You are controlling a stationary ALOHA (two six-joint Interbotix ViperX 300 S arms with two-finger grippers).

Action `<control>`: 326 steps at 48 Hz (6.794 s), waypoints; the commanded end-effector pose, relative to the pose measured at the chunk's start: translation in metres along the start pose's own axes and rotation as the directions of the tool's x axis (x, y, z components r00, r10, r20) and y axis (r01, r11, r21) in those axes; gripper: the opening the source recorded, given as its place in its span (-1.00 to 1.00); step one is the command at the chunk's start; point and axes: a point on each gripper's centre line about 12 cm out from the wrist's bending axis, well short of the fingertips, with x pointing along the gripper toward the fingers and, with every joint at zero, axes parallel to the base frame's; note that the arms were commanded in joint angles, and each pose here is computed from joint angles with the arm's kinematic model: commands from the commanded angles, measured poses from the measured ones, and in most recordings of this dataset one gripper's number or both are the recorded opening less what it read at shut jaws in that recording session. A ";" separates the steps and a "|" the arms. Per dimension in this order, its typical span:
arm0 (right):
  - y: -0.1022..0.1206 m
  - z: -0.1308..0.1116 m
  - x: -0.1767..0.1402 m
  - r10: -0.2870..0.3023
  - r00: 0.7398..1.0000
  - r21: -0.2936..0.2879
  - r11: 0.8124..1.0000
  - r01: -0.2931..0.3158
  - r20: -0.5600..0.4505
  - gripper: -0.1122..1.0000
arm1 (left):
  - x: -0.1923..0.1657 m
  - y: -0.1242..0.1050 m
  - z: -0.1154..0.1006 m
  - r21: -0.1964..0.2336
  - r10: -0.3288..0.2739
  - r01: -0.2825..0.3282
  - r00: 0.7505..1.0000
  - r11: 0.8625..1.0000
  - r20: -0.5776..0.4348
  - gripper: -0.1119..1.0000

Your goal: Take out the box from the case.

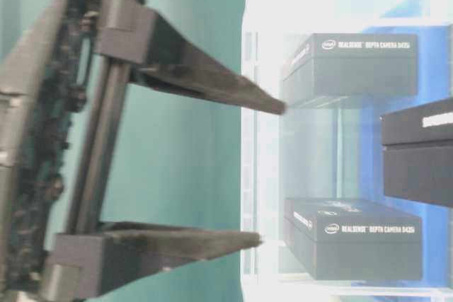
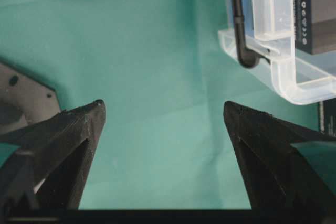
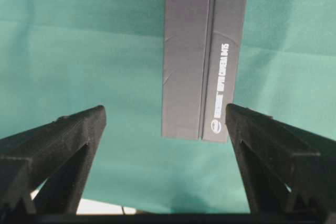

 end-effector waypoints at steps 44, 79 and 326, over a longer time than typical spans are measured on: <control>-0.018 0.010 -0.047 0.051 0.998 -0.011 0.999 -0.051 -0.025 0.87 | -0.010 0.008 -0.004 -0.006 -0.031 0.031 0.999 1.000 0.017 0.87; -0.166 0.034 -0.085 -0.049 0.998 -0.066 0.997 0.047 -0.026 0.87 | -0.010 0.010 -0.006 -0.070 -0.031 0.031 0.999 0.997 0.008 0.87; -0.202 0.228 -0.056 0.005 0.985 -0.073 0.997 0.008 0.170 0.85 | 0.046 -0.184 0.034 -0.013 -0.016 0.016 0.999 1.000 -0.033 0.87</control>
